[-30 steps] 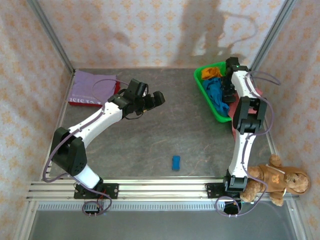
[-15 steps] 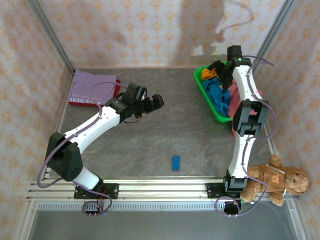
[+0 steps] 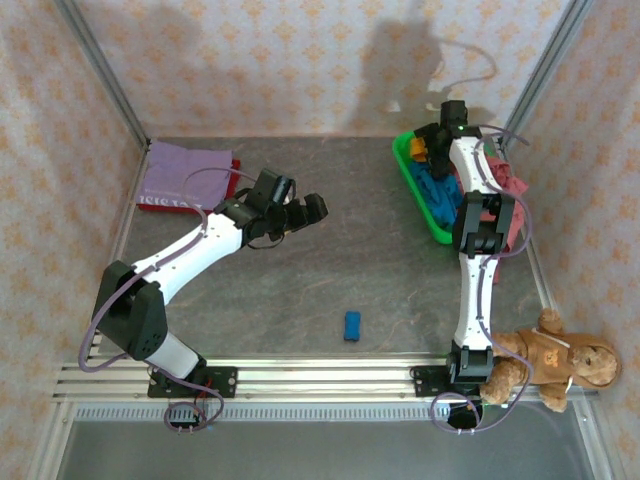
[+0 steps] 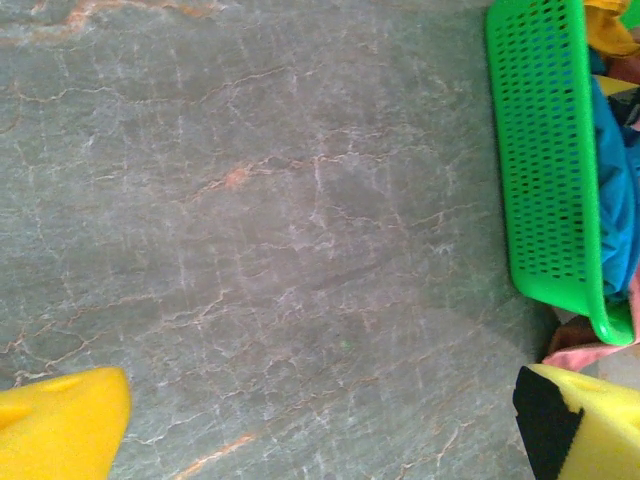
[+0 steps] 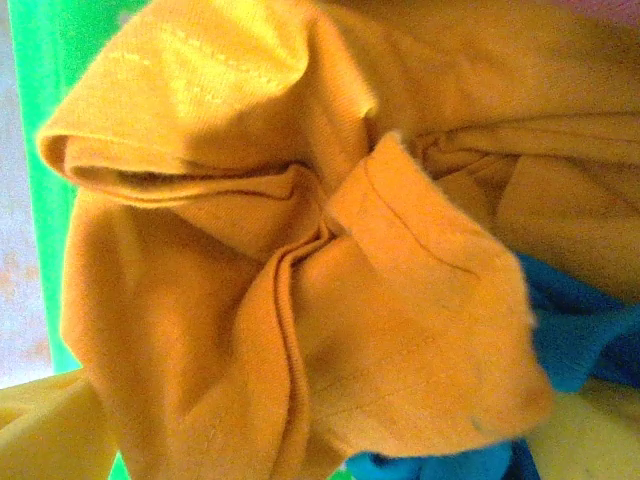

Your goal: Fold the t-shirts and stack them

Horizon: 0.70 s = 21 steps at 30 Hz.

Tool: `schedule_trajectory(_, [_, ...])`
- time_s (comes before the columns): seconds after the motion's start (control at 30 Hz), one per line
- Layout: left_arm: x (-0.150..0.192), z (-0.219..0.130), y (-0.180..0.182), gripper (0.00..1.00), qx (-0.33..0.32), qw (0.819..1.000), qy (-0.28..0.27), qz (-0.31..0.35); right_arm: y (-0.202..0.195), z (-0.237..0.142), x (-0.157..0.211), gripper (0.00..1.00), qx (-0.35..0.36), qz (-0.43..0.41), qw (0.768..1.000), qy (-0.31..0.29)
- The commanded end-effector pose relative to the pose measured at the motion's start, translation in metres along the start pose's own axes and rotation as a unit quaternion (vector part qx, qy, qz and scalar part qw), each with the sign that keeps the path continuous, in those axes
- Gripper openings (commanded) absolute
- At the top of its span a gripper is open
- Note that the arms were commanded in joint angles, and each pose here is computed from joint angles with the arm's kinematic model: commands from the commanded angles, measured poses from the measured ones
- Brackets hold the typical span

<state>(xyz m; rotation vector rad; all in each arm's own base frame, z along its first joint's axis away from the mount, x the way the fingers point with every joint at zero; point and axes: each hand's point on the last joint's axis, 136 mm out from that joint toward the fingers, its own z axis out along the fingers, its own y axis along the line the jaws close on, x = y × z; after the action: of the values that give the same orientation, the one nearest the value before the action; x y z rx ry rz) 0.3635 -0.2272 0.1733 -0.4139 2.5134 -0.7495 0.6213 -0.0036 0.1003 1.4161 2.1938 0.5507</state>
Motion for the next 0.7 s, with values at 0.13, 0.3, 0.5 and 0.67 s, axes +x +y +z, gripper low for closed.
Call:
schedule_trajectory(0.13, [0.002,-0.002,-0.007,0.99,0.001,1.0,-0.01,0.003,-0.033,-0.024,-0.082,0.99,0.034,0.05,0.993,-0.097])
schedule_trajectory(0.3, [0.0,-0.001,-0.018,0.99,0.011,1.0,-0.006,0.007,-0.007,-0.078,-0.072,0.99,0.04,-0.062,0.991,-0.112])
schedule_trajectory(0.5, [0.003,-0.017,-0.041,0.99,0.033,0.999,-0.017,0.024,-0.013,-0.163,-0.047,0.99,0.107,-0.216,0.959,-0.151])
schedule_trajectory(0.67, [0.02,-0.02,-0.056,0.99,0.053,0.998,-0.006,0.034,-0.088,-0.204,-0.046,1.0,0.261,-0.254,0.917,-0.163])
